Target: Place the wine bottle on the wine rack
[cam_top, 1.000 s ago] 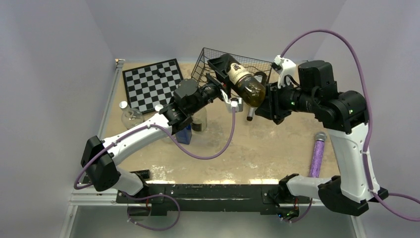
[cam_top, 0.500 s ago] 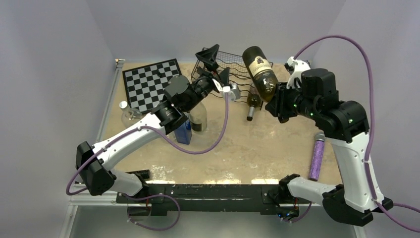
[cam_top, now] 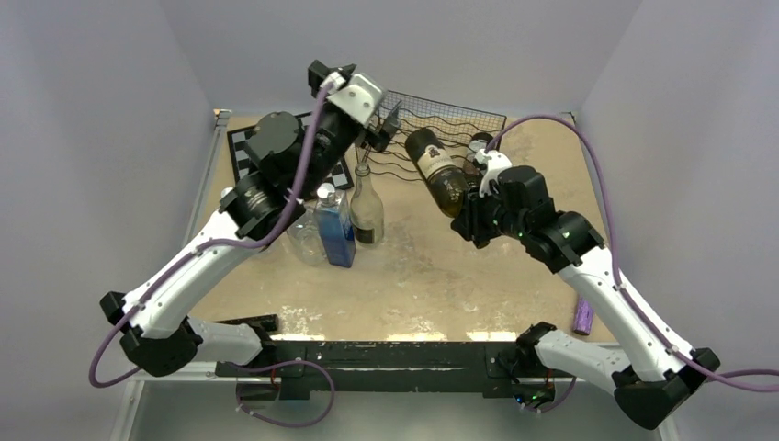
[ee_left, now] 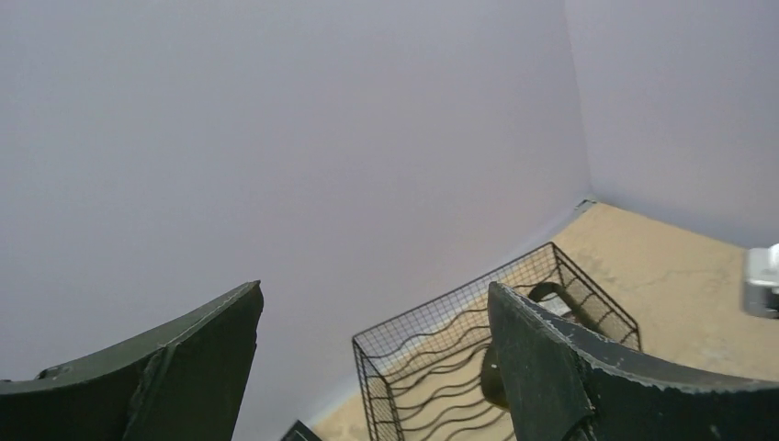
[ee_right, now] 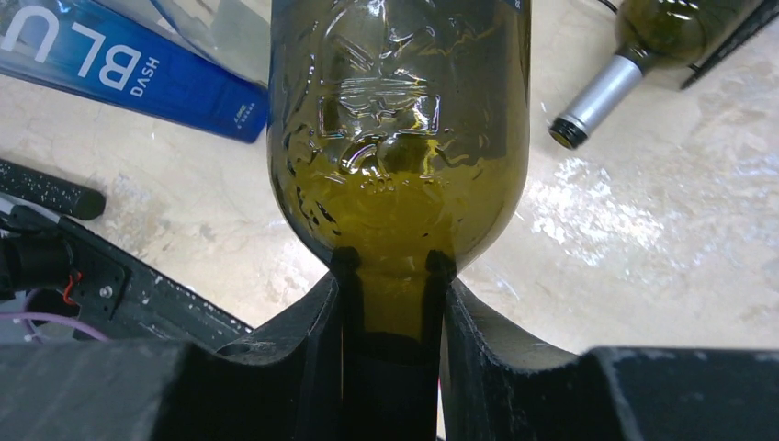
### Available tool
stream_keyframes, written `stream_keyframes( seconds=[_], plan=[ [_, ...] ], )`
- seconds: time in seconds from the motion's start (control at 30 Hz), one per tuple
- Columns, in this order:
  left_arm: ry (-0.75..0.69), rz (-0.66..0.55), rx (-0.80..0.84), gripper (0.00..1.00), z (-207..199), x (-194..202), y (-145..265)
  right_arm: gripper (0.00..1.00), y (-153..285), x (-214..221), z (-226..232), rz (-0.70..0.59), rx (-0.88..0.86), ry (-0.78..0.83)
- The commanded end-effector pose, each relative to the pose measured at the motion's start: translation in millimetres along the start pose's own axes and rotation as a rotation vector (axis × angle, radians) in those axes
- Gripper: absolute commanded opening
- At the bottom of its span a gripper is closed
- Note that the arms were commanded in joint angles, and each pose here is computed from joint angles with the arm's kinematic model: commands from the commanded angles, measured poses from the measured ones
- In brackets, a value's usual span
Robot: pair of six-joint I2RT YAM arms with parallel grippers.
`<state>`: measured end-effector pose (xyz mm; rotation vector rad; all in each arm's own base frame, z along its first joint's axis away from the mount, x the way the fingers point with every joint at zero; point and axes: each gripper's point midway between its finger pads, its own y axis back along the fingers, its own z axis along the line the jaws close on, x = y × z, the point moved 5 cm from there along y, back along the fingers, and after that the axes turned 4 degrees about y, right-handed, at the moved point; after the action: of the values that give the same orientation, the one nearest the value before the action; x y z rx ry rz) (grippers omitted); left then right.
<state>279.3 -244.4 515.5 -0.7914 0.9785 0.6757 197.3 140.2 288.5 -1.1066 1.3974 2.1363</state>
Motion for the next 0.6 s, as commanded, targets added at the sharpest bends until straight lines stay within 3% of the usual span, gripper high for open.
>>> stream_keyframes(
  seconds=[0.0, 0.27, 0.57],
  plan=[
    [0.268, 0.036, -0.021, 0.95, 13.7, -19.5, 38.3, 0.00, -4.2, -60.8, 15.9, -0.351, -0.060, 0.003],
    [0.377, 0.064, 0.030, 0.95, 10.1, -18.4, 70.1, 0.00, -49.8, -31.8, 0.5, -0.293, 0.037, -0.111],
    [0.404, 0.140, 0.060, 0.95, 2.6, -0.2, 88.6, 0.00, -89.1, 6.8, 4.0, -0.194, 0.012, -0.083]
  ],
)
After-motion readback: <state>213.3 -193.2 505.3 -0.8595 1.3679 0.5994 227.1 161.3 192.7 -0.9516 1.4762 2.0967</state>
